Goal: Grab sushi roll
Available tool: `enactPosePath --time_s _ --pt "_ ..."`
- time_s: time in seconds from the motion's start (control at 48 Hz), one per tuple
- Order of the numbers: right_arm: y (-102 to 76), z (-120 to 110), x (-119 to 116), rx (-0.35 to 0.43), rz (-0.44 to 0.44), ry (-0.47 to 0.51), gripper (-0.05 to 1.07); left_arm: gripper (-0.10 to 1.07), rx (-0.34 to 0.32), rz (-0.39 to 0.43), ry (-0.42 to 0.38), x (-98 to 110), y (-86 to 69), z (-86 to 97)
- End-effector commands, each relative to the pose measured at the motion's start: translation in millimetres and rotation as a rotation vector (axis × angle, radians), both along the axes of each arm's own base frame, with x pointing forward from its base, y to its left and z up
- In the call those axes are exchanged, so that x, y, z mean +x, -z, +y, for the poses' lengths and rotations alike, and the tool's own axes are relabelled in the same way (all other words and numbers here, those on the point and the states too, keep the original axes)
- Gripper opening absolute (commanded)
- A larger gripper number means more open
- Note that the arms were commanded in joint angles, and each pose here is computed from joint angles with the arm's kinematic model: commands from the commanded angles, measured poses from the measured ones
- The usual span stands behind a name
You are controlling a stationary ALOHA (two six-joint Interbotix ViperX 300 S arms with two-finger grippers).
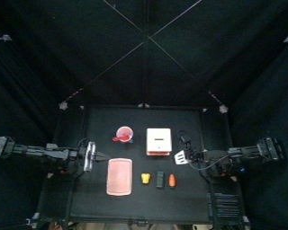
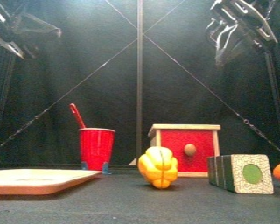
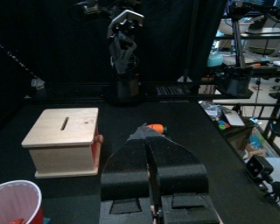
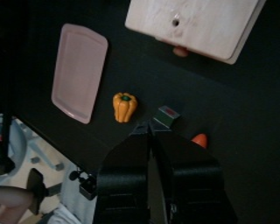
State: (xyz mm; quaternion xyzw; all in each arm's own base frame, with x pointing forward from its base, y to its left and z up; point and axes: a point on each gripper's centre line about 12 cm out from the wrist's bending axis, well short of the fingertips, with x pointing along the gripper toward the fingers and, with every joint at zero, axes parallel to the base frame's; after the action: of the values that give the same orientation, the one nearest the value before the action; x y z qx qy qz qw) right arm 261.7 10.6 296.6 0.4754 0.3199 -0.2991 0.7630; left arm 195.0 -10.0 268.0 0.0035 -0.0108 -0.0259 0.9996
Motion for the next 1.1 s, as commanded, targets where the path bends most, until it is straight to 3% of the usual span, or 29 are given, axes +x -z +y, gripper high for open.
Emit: enactPosePath --time_s 0.0,0.271,0.479,0.604,0.729,1.083 --pt "-4.8 23 9 -0.033 -0.032 -0.036 0.10 -0.01 -0.001 -0.014 -0.002 2 -5.6 0.2" --pt "24.3 68 26 -0.097 -0.057 -0.008 0.10 -0.01 -0.005 -0.006 -0.002 2 -3.8 0.3" --pt "68.5 75 35 -0.088 0.048 0.060 0.12 -0.01 -0.004 0.003 -0.002 2 -3.1 0.3" --pt "79.4 76 41 -0.058 0.085 0.082 0.17 -0.01 -0.003 0.003 -0.002 2 -3.1 0.3" --pt "86.0 75 46 -0.044 0.091 0.085 0.28 -0.01 -0.001 0.006 -0.002 2 -2.8 0.2" --pt "117.4 78 66 -0.030 0.124 0.065 0.78 -0.01 0.000 0.028 -0.003 2 -0.2 0.5"
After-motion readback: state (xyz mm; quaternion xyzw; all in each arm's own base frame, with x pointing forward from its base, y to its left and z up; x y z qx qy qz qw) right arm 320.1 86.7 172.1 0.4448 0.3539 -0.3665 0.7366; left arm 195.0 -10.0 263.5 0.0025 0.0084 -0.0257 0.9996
